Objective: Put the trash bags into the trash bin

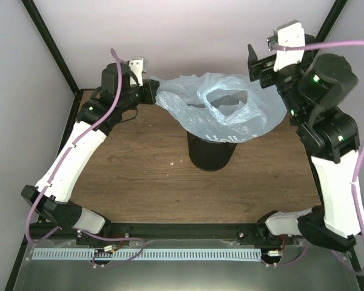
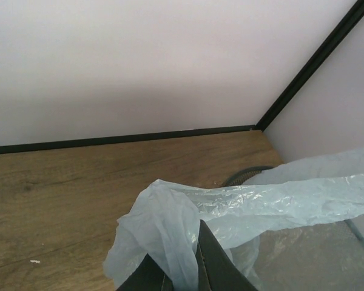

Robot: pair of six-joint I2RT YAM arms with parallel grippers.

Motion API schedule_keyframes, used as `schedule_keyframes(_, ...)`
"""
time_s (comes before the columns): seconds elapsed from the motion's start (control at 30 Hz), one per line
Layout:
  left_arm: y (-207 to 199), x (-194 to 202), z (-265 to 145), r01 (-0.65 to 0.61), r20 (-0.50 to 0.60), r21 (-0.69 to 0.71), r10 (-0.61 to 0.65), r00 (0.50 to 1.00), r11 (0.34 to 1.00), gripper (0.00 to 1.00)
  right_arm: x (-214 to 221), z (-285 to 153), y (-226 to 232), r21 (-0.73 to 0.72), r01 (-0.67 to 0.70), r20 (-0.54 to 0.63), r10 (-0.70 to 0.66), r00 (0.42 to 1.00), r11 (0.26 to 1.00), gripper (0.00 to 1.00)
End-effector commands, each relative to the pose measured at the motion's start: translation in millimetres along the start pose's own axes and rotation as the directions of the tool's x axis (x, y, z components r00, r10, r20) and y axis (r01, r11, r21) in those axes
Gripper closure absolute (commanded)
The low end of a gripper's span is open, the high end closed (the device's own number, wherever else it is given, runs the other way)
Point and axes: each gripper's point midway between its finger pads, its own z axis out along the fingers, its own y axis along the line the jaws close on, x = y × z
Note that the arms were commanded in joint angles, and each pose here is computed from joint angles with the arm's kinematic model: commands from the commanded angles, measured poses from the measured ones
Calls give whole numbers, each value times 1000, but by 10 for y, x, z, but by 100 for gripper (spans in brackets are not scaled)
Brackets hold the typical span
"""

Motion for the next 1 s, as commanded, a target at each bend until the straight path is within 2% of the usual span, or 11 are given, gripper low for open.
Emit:
schedule_keyframes(0.0, -117, -74, -140, -21, 38, 68, 18, 999, 997, 96, 188, 299, -193, 53, -24, -62, 27, 998, 998, 9)
schedule_keyframes(0.07, -145, -82, -153, -25, 39, 82, 22, 999, 996, 96, 427, 515, -319, 54, -24, -120, 30, 992, 998, 9)
schedule_keyframes(0.17, -178, -126, -181, -28, 48, 93, 23, 999, 995, 96, 1042, 859, -679, 68, -77, -243, 91, 966, 995, 11)
schedule_keyframes(0.27, -176, -172, -195, -23, 49, 82, 19, 999, 996, 96, 1667, 950, -1168, 111, -150, -348, 180, 920, 982, 14)
schedule_keyframes(0.4, -162, -217, -168, -7, 27, 61, 5, 1000, 998, 96, 2075, 835, -1252, 59, -202, -427, 208, 880, 978, 14)
schedule_keyframes(0.63, -221, -269, -120, 22, 15, 81, -24, 1000, 996, 96, 2637, 459, -991, 14, -105, -504, 98, 858, 994, 13)
schedule_keyframes(0.87, -237, -259, -85, 25, -16, 83, -23, 1000, 996, 96, 3218, 80, -1215, 20, -193, -609, 165, 776, 981, 17)
schedule_keyframes(0.97, -194, -219, -65, 17, -35, 60, -15, 999, 998, 96, 3313, -65, -1153, -62, -163, -632, 88, 770, 985, 18)
